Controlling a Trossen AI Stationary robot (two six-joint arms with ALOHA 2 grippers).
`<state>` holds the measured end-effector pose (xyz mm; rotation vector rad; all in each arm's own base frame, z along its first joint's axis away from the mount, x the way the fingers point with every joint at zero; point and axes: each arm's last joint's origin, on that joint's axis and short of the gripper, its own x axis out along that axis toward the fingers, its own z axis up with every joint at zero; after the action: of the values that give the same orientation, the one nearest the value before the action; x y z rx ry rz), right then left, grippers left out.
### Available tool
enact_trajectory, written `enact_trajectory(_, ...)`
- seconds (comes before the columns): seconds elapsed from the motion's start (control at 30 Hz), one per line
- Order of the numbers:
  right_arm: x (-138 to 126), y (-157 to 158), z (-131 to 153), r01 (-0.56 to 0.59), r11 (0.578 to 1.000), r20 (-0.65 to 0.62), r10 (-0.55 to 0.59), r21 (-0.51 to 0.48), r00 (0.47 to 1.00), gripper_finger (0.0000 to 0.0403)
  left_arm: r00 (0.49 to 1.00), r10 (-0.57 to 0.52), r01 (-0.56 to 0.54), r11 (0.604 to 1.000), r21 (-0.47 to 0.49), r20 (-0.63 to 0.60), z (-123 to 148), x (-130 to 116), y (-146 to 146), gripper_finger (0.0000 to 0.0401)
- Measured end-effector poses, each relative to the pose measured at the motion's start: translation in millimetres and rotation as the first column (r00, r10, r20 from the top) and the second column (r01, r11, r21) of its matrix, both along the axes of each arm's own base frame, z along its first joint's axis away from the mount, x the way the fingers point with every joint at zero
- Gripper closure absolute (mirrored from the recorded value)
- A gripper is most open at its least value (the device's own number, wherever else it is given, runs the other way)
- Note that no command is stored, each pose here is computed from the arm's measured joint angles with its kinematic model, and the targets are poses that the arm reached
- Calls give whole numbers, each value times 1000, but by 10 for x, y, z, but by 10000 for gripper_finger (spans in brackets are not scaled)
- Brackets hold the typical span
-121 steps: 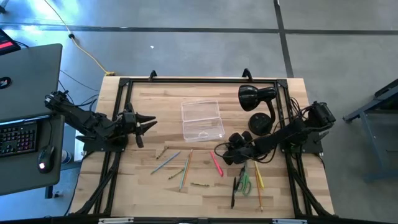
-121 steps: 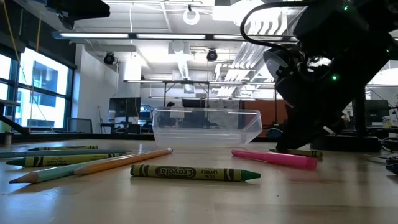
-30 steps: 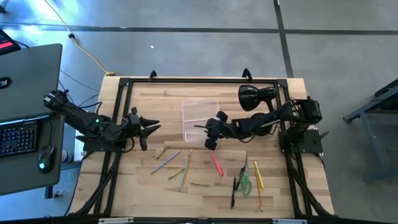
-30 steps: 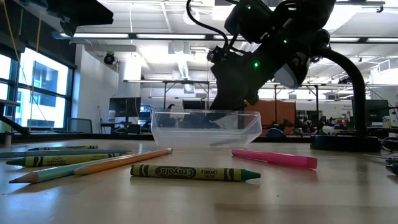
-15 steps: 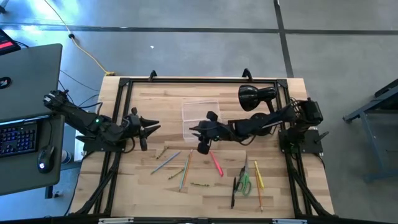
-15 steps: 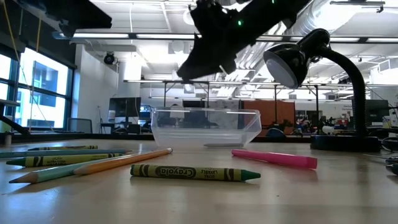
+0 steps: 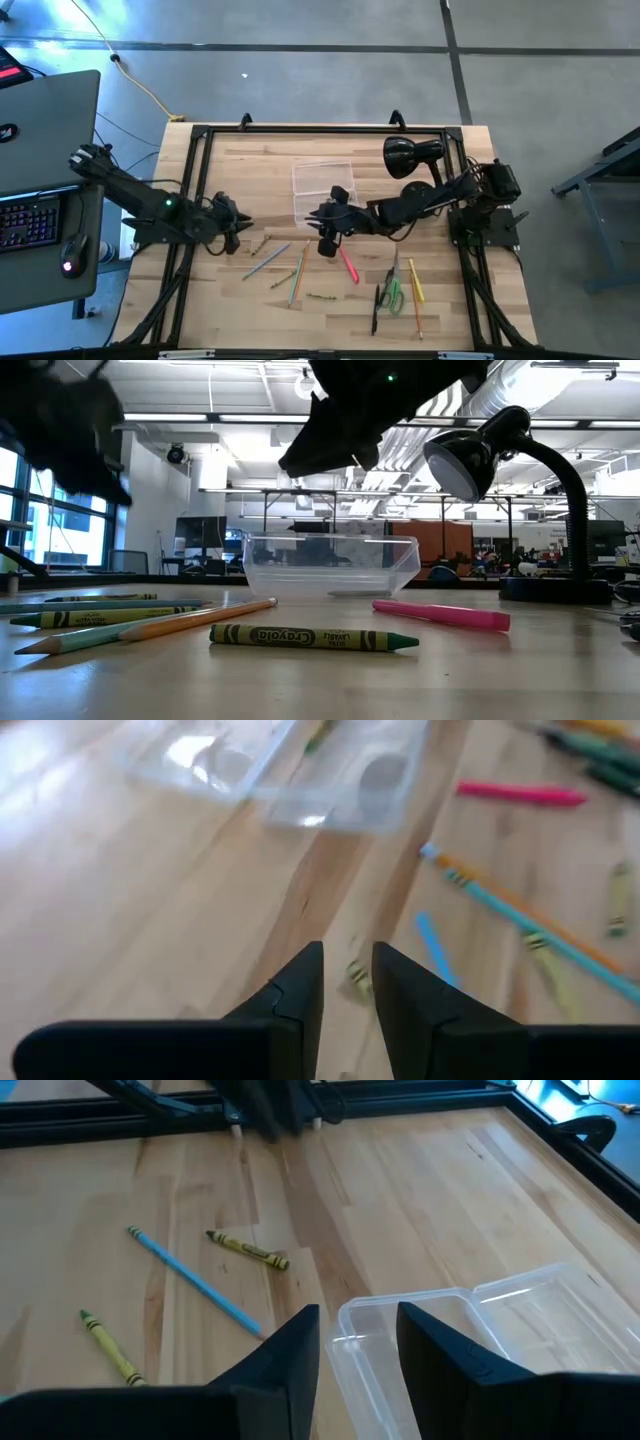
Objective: Pick & place school supplies into a supply box
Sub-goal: Put the top green crayon into the transparent supply box
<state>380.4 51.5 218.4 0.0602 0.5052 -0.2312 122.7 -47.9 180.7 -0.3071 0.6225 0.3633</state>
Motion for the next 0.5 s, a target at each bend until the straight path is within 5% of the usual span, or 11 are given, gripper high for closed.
enact_trajectory(0.27, 0, -1, 0, 2, 1000, 0, -2, -1, 1000, 289, 1000, 11, -11, 1000, 20, -28, -382, 52, -25, 284)
enact_trajectory(0.5, -7, -25, -8, 40, 999, -9, -40, -25, 999, 289, 1000, -6, 6, 1000, -30, 13, -437, 161, -93, 284)
